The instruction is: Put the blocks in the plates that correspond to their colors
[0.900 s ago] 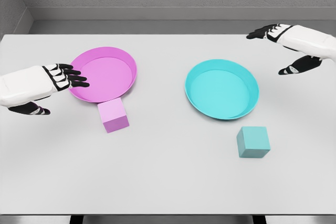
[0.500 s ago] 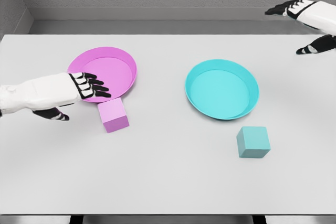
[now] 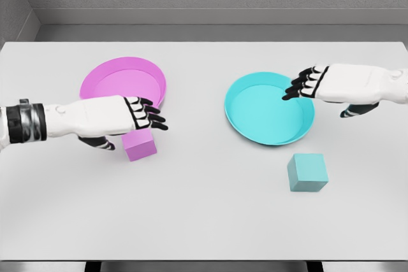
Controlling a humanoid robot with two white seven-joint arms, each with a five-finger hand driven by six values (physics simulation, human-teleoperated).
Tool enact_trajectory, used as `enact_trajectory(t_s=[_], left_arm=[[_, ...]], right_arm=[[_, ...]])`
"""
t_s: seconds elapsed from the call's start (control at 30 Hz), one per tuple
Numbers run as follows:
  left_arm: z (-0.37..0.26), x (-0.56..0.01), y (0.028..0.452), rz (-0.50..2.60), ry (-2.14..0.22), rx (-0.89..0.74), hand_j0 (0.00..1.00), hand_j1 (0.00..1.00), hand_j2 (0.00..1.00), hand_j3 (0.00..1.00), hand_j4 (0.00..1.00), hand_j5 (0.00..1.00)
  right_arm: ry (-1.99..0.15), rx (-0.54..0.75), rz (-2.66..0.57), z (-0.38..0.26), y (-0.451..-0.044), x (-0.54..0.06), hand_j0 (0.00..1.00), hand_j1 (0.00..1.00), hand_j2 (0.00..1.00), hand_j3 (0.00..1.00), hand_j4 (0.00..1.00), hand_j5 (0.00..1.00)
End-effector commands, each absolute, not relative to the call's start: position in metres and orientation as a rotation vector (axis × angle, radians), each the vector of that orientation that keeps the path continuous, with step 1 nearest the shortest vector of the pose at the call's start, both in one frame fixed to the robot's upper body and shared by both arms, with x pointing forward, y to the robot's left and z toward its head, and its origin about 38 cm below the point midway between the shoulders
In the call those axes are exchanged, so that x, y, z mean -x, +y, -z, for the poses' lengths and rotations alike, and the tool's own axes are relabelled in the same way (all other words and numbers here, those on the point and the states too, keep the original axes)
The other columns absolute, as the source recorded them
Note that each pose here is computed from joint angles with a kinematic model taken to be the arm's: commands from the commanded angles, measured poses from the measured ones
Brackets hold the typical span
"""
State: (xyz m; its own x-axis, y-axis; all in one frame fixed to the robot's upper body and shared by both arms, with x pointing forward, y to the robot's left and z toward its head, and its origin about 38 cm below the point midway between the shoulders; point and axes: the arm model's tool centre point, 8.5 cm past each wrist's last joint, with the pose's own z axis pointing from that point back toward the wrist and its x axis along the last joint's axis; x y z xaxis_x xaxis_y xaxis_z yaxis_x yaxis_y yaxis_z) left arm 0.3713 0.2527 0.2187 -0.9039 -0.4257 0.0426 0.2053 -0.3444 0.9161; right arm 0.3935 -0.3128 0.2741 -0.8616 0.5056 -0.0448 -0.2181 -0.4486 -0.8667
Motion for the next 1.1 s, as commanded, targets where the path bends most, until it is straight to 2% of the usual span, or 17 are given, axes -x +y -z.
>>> enact_trajectory(t_s=[0.0, 0.1, 0.3, 0.47, 0.9, 1.07], left_arm=[[-0.214, -0.372, 0.25, 2.308, -1.482, -0.314, 1.0, 1.0, 1.0, 1.0, 1.0, 1.0], [-0.206, -0.372, 0.249, 2.355, -1.43, -0.346, 1.0, 1.0, 1.0, 1.0, 1.0, 1.0], [-0.198, -0.376, 0.255, 2.368, -1.377, -0.368, 1.0, 1.0, 1.0, 1.0, 1.0, 1.0], [-0.192, -0.385, 0.253, 2.368, -1.354, -0.399, 1.0, 1.0, 1.0, 1.0, 1.0, 1.0], [-0.177, -0.385, 0.239, 2.411, -1.324, -0.396, 1.0, 1.0, 1.0, 1.0, 1.0, 1.0], [-0.172, -0.385, 0.24, 2.416, -1.308, -0.385, 0.99, 0.99, 0.99, 0.99, 0.99, 0.99]], right_arm=[[-1.315, 0.403, -2.373, -0.277, -0.307, -0.381, 1.0, 1.0, 1.0, 1.0, 1.0, 1.0], [-1.295, 0.392, -2.39, -0.274, -0.309, -0.375, 1.0, 1.0, 1.0, 1.0, 1.0, 1.0], [-1.214, 0.228, -2.43, -0.231, -0.3, -0.361, 1.0, 1.0, 1.0, 1.0, 1.0, 1.0], [-1.177, 0.156, -2.444, -0.212, -0.297, -0.353, 1.0, 1.0, 1.0, 1.0, 1.0, 1.0], [-1.127, 0.072, -2.461, -0.191, -0.295, -0.342, 1.0, 1.0, 1.0, 1.0, 1.0, 1.0], [-1.126, 0.078, -2.461, -0.192, -0.296, -0.343, 1.0, 1.0, 1.0, 1.0, 1.0, 1.0]])
